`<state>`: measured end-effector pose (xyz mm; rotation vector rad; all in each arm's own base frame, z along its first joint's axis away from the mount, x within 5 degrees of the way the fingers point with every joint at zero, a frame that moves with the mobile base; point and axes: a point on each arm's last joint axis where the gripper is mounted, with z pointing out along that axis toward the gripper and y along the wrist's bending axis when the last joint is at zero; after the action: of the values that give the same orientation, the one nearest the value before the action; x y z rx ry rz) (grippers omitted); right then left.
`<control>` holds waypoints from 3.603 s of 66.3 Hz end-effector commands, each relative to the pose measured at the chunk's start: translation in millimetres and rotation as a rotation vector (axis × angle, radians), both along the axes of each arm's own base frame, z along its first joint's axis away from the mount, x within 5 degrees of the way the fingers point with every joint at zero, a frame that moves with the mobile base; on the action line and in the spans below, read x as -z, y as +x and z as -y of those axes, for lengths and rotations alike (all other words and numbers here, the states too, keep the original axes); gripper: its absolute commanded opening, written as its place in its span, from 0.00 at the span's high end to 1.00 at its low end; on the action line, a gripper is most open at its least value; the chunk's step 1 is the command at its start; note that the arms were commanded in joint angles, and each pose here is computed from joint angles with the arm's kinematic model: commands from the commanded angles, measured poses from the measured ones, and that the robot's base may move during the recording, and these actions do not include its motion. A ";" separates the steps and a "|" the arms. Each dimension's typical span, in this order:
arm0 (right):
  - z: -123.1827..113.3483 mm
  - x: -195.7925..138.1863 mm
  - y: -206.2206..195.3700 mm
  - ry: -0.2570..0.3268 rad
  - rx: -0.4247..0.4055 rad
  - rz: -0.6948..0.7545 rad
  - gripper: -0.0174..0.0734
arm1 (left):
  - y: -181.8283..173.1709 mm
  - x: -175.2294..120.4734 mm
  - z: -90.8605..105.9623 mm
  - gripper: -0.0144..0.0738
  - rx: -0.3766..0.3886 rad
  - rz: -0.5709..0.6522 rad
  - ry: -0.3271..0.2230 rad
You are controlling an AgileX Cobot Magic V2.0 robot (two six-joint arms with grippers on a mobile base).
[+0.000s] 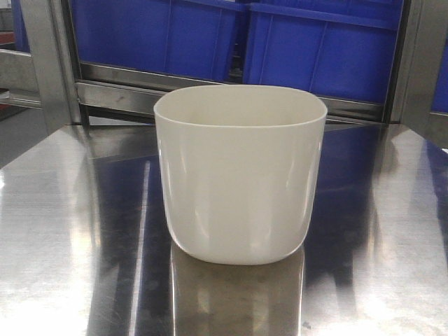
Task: Move white bin to right shelf second layer
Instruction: 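Move the right gripper toward the white bin on the steel table, then lower the right gripper onto the white bin's rim and close it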
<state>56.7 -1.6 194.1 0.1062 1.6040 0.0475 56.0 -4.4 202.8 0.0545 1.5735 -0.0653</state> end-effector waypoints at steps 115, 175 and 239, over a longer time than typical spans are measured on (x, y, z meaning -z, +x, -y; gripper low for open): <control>-139.2 -149.8 155.2 0.207 -0.179 -0.746 0.32 | 0.2 4.2 0.0 0.74 0.002 0.059 -0.014; -195.5 -126.3 186.3 0.072 -0.127 -0.928 0.32 | 0.2 4.2 0.0 0.74 0.002 0.059 -0.014; -195.1 -97.3 194.2 0.137 -0.144 -0.971 0.32 | 0.2 4.2 0.0 0.74 0.002 0.059 -0.014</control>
<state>249.1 195.2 271.5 0.1446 2.6608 0.1824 56.0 -4.4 202.8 0.0545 1.5735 -0.0653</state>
